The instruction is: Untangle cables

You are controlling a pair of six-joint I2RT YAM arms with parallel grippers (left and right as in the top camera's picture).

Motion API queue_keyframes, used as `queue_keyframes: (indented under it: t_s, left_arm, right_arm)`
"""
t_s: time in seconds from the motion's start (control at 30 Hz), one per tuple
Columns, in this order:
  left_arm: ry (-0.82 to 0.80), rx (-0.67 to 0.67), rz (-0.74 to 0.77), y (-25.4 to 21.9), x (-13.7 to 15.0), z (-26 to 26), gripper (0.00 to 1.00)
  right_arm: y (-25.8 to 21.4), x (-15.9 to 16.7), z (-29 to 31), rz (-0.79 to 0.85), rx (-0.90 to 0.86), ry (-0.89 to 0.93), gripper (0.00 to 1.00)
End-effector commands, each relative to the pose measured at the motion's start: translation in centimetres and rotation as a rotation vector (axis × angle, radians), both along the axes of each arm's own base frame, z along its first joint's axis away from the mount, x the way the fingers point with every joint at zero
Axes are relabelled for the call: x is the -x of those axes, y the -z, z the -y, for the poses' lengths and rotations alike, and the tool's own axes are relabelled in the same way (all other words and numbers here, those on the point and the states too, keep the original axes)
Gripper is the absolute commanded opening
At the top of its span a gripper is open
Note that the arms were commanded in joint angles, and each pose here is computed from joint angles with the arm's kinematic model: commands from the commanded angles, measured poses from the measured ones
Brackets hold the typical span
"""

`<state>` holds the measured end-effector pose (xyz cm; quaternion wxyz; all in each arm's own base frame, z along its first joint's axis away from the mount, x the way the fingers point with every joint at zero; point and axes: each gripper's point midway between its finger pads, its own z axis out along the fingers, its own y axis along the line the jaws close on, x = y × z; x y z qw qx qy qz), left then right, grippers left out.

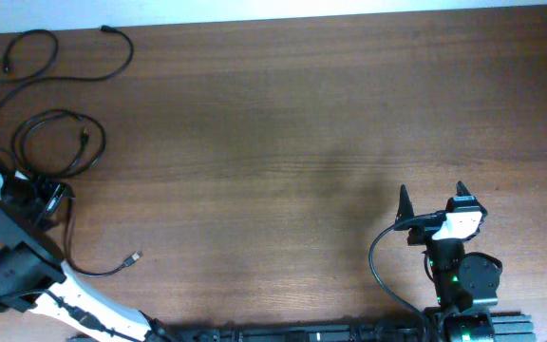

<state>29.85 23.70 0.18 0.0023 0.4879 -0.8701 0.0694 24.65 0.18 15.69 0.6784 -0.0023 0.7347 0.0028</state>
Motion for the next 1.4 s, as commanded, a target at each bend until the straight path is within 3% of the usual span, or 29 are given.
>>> queue_keyframes:
  t_s: [0.0, 0.07, 0.13, 0.27, 0.4, 0.53, 0.67, 0.9, 1.07, 1.2, 1.37]
  left_arm:
    - [0.226, 0.041, 0.103, 0.1, -1.4, 1.1, 0.76]
    - [0.289, 0.064, 0.152, -0.1, -2.0, 1.7, 0.78]
    - [0.295, 0.018, 0.076, 0.3, -0.7, 0.8, 0.74]
    - [0.257, -0.056, -0.028, 0.7, 0.8, -0.6, 0.36]
    - [0.269, -0.067, -0.03, 0.5, 0.5, -0.6, 0.01]
    - [0.279, -0.11, -0.016, -2.7, -1.2, -1.8, 0.0]
    - [0.274, -0.185, 0.056, -9.1, -3.9, -3.9, 0.0]
    - [0.217, -0.292, 0.377, -23.6, -9.0, -4.1, 0.0]
    - [0.062, -0.382, 0.5, -31.1, -8.6, -4.2, 0.0]
    - [-0.296, -0.277, 0.455, -30.8, -6.6, -4.4, 0.0]
    - [-0.605, -0.281, 0.343, -29.8, -3.6, -5.7, 0.0]
  right_arm:
    - [0.3, 0.0, 0.0, -0.008, -0.003, 0.0, 0.98]
    - [0.3, 0.0, 0.0, -0.008, -0.003, 0.0, 0.98]
    - [0.3, 0.0, 0.0, -0.008, -0.003, 0.0, 0.98]
    - [0.3, 0.0, 0.0, -0.008, -0.003, 0.0, 0.98]
    - [0.3, 0.0, 0.0, -0.008, -0.003, 0.0, 0.98]
    - [0.3, 0.0, 0.0, -0.008, -0.003, 0.0, 0.98]
    - [0.3, 0.0, 0.0, -0.008, -0.003, 0.0, 0.98]
    - [0.3, 0.0, 0.0, -0.008, -0.003, 0.0, 0.98]
    - [0.3, 0.0, 0.0, -0.008, -0.003, 0.0, 0.98]
    - [0.3, 0.0, 0.0, -0.008, -0.003, 0.0, 0.98]
    - [0.3, 0.0, 0.0, -0.008, -0.003, 0.0, 0.98]
